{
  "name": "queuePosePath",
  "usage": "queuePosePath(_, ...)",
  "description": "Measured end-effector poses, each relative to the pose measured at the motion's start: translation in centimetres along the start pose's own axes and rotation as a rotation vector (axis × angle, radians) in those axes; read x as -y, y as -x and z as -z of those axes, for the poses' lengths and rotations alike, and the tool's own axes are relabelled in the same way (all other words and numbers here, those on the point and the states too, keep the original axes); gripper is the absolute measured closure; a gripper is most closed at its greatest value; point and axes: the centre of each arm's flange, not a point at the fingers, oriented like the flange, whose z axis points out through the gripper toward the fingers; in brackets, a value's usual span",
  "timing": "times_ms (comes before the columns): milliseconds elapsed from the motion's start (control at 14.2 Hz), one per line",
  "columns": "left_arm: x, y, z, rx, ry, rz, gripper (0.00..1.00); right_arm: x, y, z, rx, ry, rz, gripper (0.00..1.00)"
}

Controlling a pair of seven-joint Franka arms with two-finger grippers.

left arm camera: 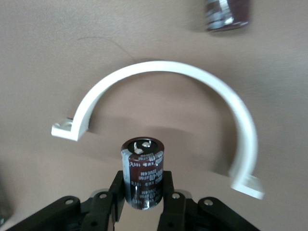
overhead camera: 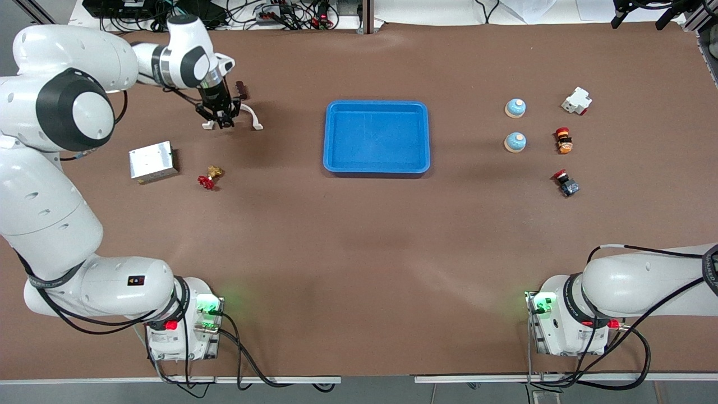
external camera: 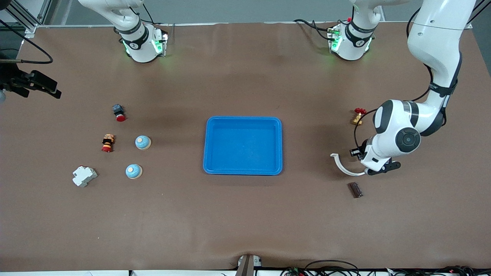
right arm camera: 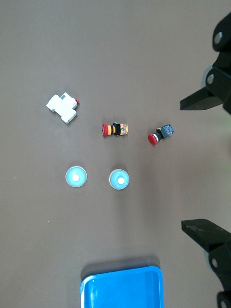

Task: Place electrolytic capacitor and blue bell in tray
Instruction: 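Carry the capacitor to the tray while the right gripper reaches the dome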

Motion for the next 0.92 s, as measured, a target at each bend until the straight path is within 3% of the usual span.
queuePosePath(494, -13.6, 6.0, 10.3, 0.008, 0.022, 0.190, 0.66, -0.1, -0.5, -3.3, 0.006, 0.000, -0.007, 0.00)
queuePosePath(917, -23.9, 12.7, 11.5, -0.024, 0.041, 0.304, 0.66, -0.1, -1.0, -10.6, -0.005, -0.021, -0.032, 0.00)
